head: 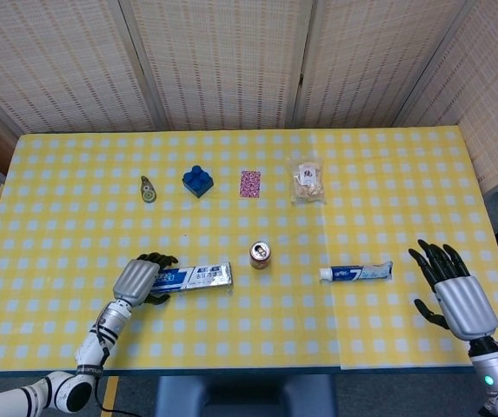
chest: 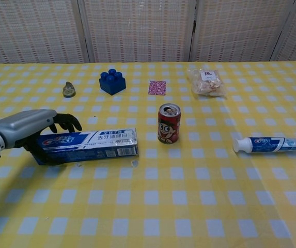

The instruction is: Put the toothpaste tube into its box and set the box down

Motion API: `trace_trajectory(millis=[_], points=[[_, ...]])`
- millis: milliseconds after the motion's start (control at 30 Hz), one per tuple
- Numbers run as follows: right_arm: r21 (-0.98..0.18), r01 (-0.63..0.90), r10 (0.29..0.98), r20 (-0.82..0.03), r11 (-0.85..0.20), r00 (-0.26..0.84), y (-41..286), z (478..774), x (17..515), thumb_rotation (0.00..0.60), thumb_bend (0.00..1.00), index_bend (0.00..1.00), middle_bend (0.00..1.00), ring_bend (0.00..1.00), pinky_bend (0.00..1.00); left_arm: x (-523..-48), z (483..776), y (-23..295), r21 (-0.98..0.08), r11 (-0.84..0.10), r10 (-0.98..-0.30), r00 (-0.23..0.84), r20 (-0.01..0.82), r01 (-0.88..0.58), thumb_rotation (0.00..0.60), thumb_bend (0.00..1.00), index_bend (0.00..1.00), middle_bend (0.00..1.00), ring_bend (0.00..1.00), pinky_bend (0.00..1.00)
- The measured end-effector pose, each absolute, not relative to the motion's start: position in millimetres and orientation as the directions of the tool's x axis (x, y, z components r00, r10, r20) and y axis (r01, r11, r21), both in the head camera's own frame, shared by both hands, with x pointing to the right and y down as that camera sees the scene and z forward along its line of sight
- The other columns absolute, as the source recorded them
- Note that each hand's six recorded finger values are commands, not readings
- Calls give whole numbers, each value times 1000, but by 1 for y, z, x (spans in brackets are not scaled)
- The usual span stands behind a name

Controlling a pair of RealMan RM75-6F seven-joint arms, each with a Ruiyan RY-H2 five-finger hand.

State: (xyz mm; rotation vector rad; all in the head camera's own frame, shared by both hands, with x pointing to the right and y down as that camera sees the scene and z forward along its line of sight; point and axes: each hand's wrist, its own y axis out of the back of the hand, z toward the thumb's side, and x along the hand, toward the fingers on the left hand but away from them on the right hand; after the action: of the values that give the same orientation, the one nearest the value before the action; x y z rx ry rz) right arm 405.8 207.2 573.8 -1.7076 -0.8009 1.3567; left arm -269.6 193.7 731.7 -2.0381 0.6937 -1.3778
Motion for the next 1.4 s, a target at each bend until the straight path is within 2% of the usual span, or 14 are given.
trace_trajectory(millis=[233,533,833,1033,1233,1400], points=[[-876,-1,855,-471,-482,218,207,574,407,600,337,0,0,0,0,-269,739,193,-718,-692,-698,331,635,-80,600,232,345,393,309,351],[-876,-10,855,-474,-483,210,207,576,407,600,337,0,0,0,0,-272,744,190,-725,-685,-703,320,635,-67,600,233,410,488,418,487],[-877,-16,856,-473,-481,209,208,577,406,600,337,0,0,0,0,-281,739,185,-757,-644,-748,296,594,-106,600,229,483,576,494,580],[-880,-21,858,-468,-475,210,209,577,404,600,337,0,0,0,0,-290,727,184,-796,-592,-790,288,541,-126,600,226,502,596,509,595],[-883,-18,865,-463,-469,192,205,578,407,600,338,0,0,0,0,-306,703,189,-832,-533,-830,281,481,-150,600,225,501,596,509,595],[-861,-54,845,-508,-506,166,199,589,415,600,337,0,0,0,0,-316,674,194,-863,-474,-864,284,416,-177,600,224,498,596,508,593]])
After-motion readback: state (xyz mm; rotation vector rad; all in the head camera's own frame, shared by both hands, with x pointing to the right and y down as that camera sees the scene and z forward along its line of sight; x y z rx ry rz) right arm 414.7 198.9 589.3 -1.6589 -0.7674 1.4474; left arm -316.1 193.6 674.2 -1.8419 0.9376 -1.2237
